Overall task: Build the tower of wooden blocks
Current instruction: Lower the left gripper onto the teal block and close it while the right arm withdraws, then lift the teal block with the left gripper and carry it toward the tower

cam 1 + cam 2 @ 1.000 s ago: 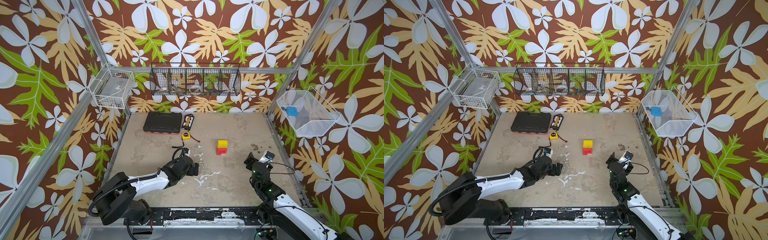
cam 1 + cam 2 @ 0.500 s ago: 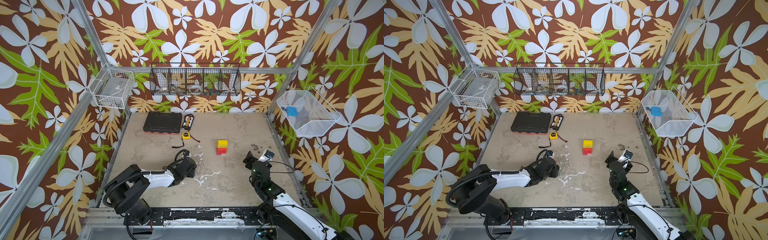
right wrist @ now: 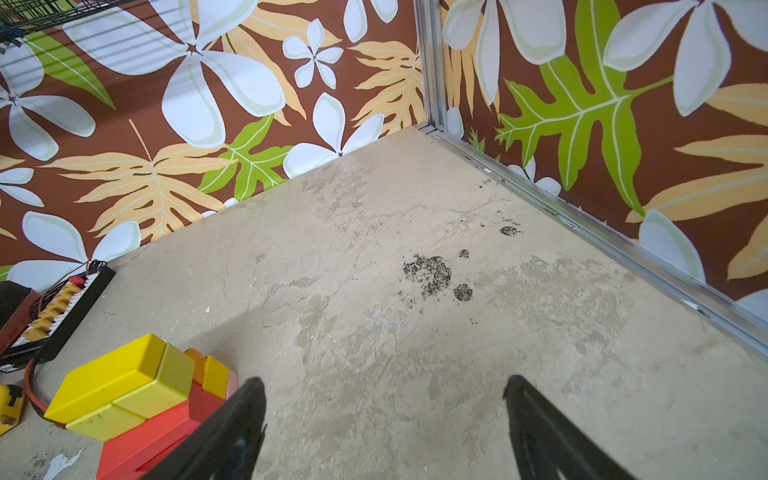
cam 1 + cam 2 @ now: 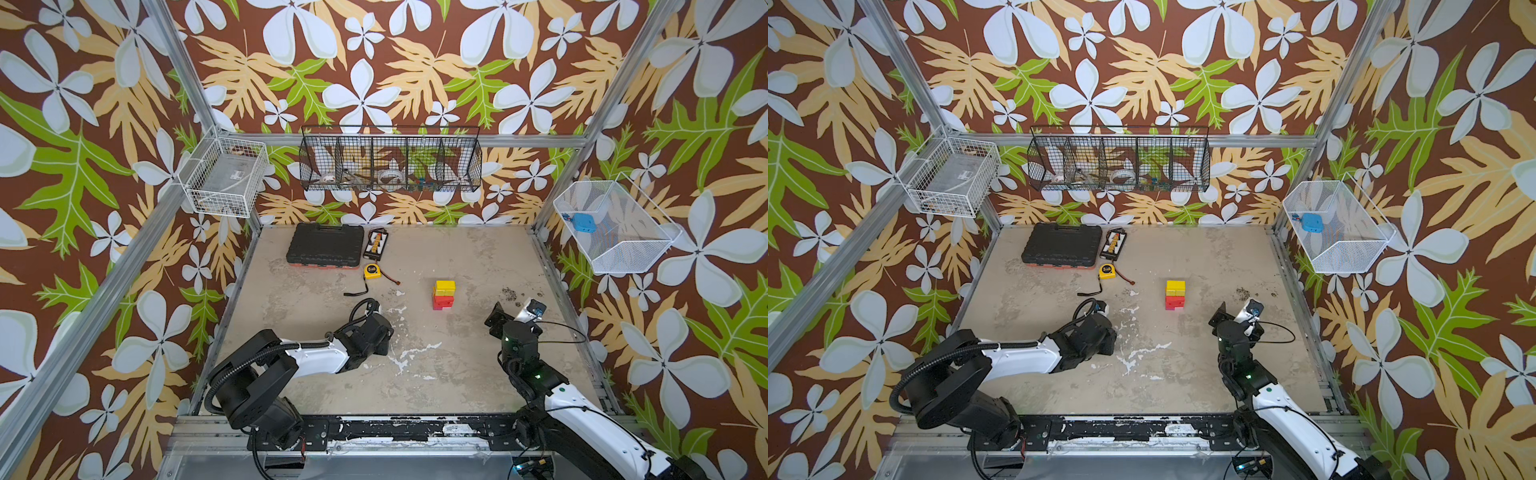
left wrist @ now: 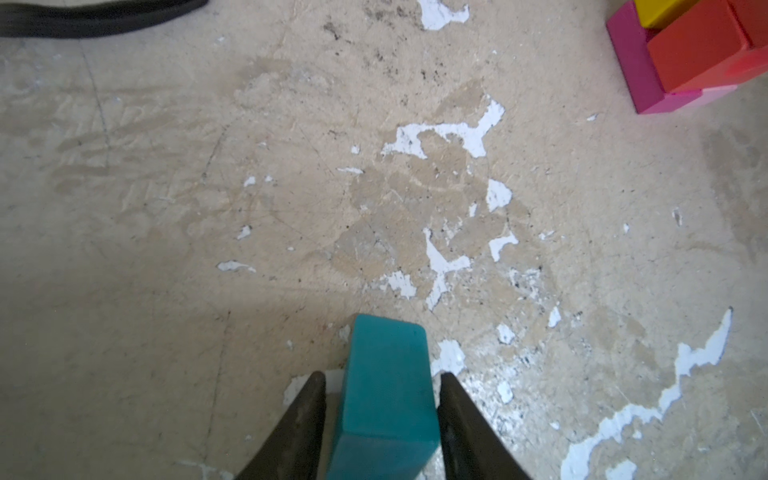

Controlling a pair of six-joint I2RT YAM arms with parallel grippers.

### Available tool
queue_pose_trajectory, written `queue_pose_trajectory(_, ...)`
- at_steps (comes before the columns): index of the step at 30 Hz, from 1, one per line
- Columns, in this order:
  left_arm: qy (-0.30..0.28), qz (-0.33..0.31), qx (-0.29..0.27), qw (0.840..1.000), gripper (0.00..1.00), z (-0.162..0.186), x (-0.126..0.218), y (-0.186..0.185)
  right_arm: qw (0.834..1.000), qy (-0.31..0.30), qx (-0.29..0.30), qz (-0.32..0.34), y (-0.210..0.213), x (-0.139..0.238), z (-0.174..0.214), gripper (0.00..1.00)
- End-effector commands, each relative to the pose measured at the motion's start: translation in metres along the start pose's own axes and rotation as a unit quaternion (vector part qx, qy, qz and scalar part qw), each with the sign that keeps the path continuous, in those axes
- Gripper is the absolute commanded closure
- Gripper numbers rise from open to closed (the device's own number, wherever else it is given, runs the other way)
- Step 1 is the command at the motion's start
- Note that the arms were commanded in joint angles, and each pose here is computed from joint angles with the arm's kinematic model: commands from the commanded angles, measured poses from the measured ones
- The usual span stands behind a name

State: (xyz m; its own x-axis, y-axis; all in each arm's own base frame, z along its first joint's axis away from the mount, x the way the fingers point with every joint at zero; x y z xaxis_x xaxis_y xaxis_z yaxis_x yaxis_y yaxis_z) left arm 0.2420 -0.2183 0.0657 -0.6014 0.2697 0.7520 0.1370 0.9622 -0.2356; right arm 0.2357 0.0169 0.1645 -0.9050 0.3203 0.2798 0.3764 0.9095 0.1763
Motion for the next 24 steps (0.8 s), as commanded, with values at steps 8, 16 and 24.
queue_pose_trajectory(8,-0.003,-0.021,-0.025,0.999,0.56,-0.001,-0.001,0.001,1.000,-0.007,-0.009,-0.005,0.003,0.000,-0.005,0.10)
queue_pose_trajectory(16,0.000,-0.030,-0.038,0.999,0.66,0.002,-0.006,-0.004,1.000,-0.005,-0.008,-0.006,0.002,0.000,-0.004,0.10)
queue_pose_trajectory(24,-0.011,-0.023,-0.036,0.999,0.77,-0.006,0.000,-0.011,0.992,0.068,-0.070,-0.079,0.022,0.022,-0.027,0.01)
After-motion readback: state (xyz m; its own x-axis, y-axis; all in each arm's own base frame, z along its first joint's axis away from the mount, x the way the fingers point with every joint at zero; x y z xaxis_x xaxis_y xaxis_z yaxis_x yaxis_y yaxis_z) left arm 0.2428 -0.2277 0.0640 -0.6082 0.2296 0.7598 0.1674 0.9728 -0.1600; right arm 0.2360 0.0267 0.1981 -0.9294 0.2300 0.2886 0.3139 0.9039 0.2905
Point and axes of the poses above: each gripper's point midway between its finger pads, its own x axis back along the fingers, its own y axis along the line the jaws close on, z = x × y, the point moved 5 cm from there along x, back along the fingers, and after that the axes turned 4 degrees about x, right-handed, at the moved point
